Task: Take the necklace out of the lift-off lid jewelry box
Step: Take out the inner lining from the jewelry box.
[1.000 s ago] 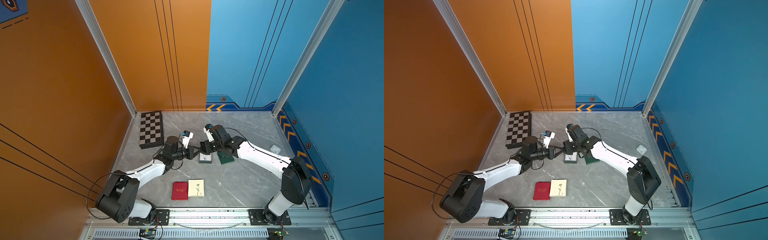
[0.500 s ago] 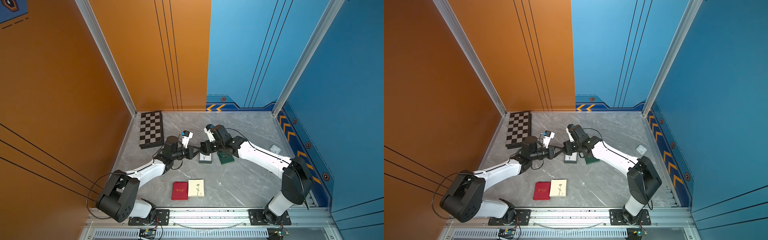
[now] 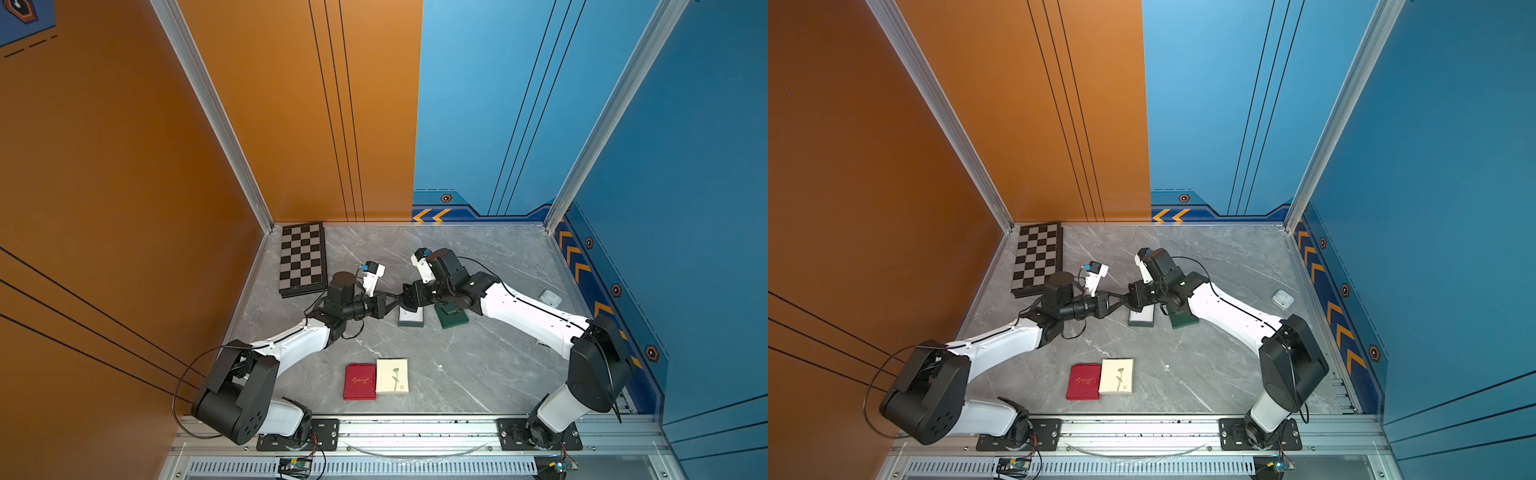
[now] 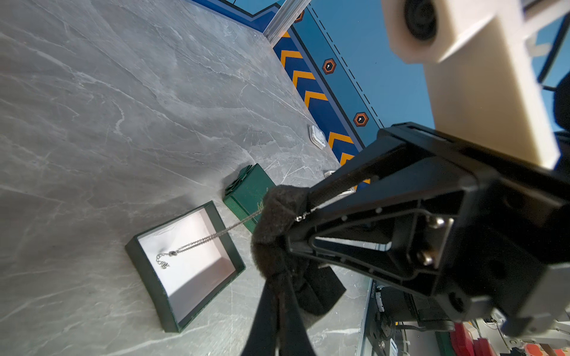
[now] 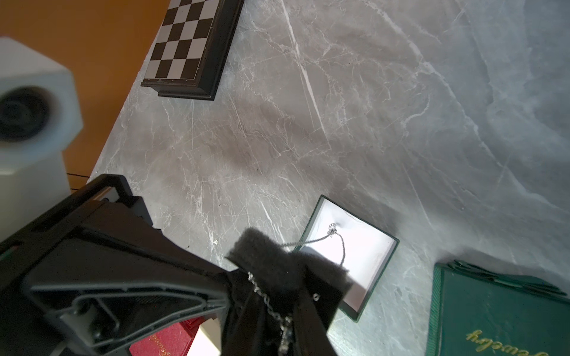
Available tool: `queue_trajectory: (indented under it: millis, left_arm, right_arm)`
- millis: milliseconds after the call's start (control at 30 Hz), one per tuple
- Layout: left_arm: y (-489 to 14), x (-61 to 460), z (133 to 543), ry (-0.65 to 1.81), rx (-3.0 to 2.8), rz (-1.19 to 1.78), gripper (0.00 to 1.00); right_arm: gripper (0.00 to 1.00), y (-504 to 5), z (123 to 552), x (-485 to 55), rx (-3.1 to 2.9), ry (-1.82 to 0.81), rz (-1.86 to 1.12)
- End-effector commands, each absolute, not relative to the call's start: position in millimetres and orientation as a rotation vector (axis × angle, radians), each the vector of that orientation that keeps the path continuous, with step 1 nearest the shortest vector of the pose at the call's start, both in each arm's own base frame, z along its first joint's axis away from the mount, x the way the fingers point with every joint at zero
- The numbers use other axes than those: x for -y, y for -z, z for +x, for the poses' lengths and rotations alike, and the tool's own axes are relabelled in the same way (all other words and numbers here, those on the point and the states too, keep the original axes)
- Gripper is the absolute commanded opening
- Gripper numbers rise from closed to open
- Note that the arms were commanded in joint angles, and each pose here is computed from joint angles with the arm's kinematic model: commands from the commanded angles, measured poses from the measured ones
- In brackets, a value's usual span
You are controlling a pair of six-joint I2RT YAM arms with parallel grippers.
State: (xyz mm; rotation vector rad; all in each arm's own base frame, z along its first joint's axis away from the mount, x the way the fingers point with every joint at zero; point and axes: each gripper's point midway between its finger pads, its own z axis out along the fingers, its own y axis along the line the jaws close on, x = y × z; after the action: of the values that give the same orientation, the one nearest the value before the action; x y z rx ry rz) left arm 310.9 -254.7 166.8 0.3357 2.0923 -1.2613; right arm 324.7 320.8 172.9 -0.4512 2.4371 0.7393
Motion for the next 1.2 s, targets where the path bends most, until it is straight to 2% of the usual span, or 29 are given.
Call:
queue_trajectory:
  millis: [0, 667, 967, 1167]
  left_arm:
    - [-168, 250, 319, 1.223, -2.087, 0.330, 0.00]
    - [-166, 249, 321, 1.209, -2.097, 0.325, 0.00]
    - [-162, 247, 322, 1.197, -2.109, 0.321, 0.00]
    - [-161, 248, 321, 1.198, -2.113, 0.322, 0.00]
  right_arm:
    - [0.21, -178, 316, -321, -2.441, -0.794, -0.465]
    - [0.13, -175, 309, -319, -2.456, -0.799, -0.490]
    - [0.07, -185, 317, -302, -2.444, -0.798, -0.452]
    - [0.07, -189, 317, -303, -2.440, -0.825, -0.454]
